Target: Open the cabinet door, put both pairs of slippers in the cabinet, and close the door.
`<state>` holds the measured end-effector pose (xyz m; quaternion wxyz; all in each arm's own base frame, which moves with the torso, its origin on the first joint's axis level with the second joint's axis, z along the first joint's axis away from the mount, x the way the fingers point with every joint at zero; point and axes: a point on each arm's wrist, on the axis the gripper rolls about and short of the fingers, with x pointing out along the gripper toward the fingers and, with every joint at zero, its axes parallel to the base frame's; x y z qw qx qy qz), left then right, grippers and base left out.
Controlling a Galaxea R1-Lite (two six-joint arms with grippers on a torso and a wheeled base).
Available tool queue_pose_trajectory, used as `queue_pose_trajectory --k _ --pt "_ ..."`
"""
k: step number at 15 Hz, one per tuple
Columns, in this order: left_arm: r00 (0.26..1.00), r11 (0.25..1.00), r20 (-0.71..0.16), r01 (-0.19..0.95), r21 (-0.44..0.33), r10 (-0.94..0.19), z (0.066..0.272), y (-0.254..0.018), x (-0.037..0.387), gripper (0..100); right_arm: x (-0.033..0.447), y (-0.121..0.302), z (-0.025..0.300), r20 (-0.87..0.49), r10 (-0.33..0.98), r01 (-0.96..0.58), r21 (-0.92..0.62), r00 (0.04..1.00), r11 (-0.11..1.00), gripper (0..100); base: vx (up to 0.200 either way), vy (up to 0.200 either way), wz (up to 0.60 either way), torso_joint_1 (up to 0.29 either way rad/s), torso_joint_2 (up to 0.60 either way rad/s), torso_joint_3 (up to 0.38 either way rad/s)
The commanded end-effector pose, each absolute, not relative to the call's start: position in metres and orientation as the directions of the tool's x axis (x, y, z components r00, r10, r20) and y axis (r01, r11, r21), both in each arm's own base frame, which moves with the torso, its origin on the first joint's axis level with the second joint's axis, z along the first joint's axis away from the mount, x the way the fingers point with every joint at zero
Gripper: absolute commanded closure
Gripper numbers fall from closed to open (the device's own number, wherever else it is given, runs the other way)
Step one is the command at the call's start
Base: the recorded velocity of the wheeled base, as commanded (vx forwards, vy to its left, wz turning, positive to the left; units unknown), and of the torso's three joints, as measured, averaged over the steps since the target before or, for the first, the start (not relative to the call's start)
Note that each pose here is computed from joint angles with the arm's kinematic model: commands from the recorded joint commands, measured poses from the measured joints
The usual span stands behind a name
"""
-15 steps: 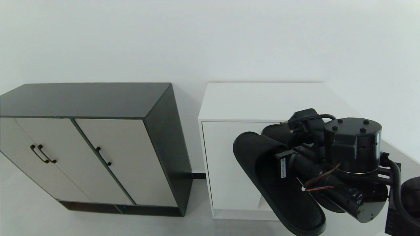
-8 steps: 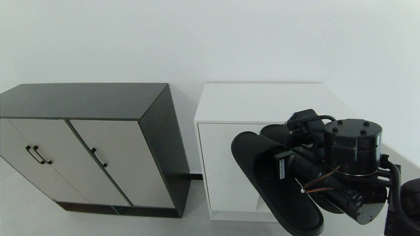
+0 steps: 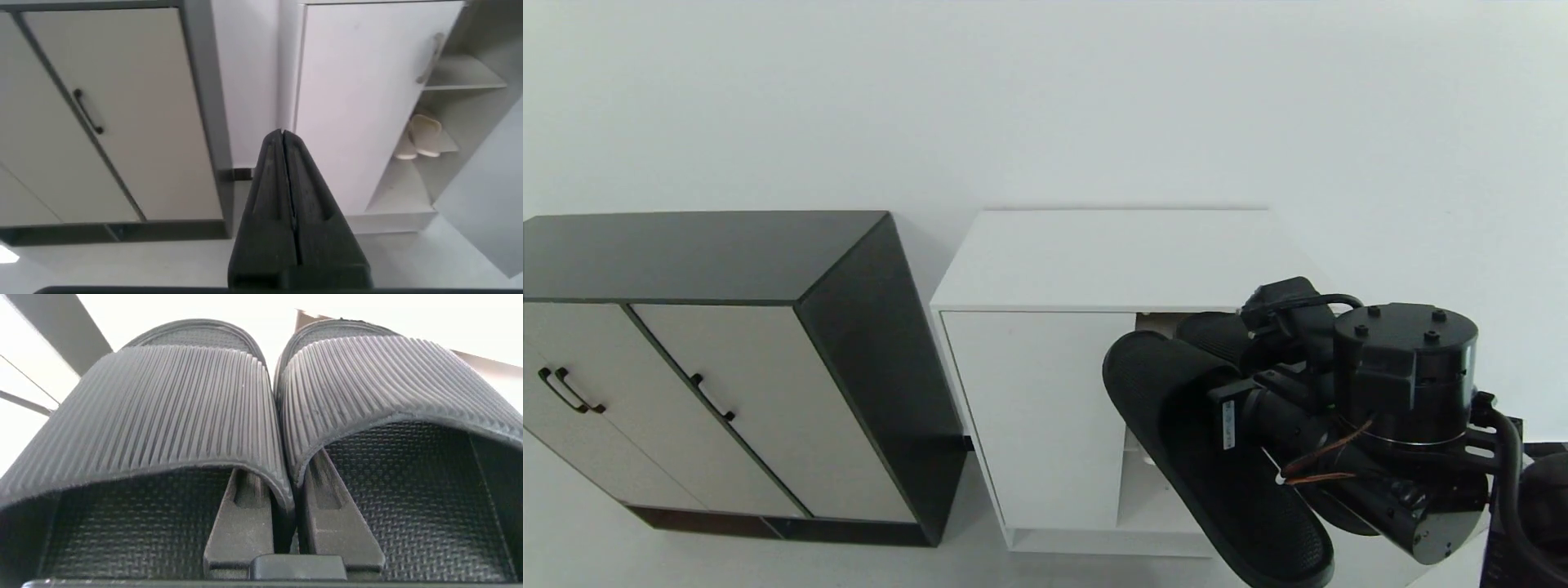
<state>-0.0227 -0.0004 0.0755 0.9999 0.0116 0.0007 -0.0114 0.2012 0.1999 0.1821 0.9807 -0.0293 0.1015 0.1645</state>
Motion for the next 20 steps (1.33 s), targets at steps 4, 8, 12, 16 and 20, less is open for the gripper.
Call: queue_pose_trajectory --k 4,8,12,16,20 --pt "1.000 0.999 -0.003 0.025 0.023 -0.025 0.076 0.000 -0.023 100 0.202 0.201 0.178 -0.221 0.315 -0.329 -0.028 0.923 0.944 100 0.000 -0.200 0.00 0.001 0.01 0.004" --pt "1.000 0.999 -0.003 0.025 0.021 -0.025 0.076 0.000 -0.023 100 0.203 0.201 0.178 -0.219 0.312 -0.326 -0.029 0.924 0.945 100 0.000 0.000 0.00 0.000 0.00 0.000" --pt "1.000 0.999 -0.003 0.025 0.020 -0.025 0.076 0.000 -0.023 100 0.202 0.201 0.173 -0.226 0.313 -0.329 -0.037 0.923 0.944 100 0.000 0.000 0.00 0.000 0.00 0.000" --pt "1.000 1.000 -0.003 0.025 0.018 -0.025 0.076 0.000 -0.023 100 0.205 0.204 0.171 -0.207 0.313 -0.327 -0.034 0.927 0.945 100 0.000 0.000 0.00 0.000 0.00 0.000" --pt "1.000 1.000 -0.003 0.025 0.018 -0.025 0.076 0.000 -0.023 100 0.204 0.204 0.169 -0.213 0.312 -0.327 -0.036 0.926 0.944 100 0.000 0.000 0.00 0.000 0.00 0.000"
